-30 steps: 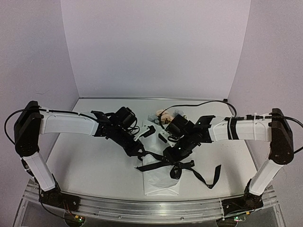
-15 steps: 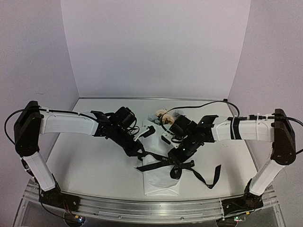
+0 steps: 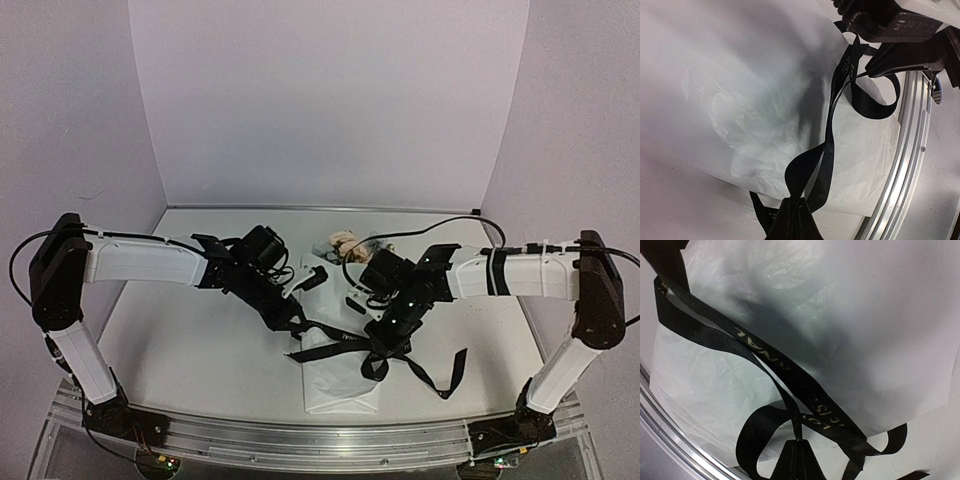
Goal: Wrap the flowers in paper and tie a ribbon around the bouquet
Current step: Cross the ribbon over the folded bouquet.
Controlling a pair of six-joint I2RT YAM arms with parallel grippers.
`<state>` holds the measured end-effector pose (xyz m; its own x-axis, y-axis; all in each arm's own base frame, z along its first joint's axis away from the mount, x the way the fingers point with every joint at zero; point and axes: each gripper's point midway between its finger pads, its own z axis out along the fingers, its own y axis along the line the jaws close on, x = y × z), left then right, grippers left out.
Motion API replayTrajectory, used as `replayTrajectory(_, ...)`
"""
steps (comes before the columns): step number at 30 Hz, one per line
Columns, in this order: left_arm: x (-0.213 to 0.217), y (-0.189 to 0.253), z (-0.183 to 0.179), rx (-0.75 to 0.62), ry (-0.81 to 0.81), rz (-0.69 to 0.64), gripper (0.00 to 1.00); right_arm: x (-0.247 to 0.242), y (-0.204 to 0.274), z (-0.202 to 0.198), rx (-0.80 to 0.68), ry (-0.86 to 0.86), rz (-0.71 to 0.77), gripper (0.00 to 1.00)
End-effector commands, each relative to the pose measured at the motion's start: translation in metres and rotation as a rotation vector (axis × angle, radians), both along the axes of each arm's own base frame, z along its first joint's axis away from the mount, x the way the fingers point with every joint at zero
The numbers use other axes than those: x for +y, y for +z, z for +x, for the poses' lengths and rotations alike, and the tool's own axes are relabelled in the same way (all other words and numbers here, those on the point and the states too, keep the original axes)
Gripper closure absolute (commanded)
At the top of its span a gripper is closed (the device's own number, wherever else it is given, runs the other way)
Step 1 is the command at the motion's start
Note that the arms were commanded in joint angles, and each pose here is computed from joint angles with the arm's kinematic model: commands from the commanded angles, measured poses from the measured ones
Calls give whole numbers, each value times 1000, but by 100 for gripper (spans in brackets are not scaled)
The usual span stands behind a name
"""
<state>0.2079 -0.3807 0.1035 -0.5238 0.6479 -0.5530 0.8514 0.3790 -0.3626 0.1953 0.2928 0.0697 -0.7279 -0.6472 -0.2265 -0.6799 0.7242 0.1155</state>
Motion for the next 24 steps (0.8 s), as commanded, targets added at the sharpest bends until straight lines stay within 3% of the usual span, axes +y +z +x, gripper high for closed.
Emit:
replayTrajectory(1,-2,12,0,-8,-2,-47,100,-17,17,18,-99,-63,-43,100)
replayTrajectory(12,-2,12,-2,-1,-7,-48,100,-57,37,39,-292,-226,-53,100)
replayTrajectory(24,-7,15,-11,48,-45,-76,100,8,37,-27,-92,60,112,100)
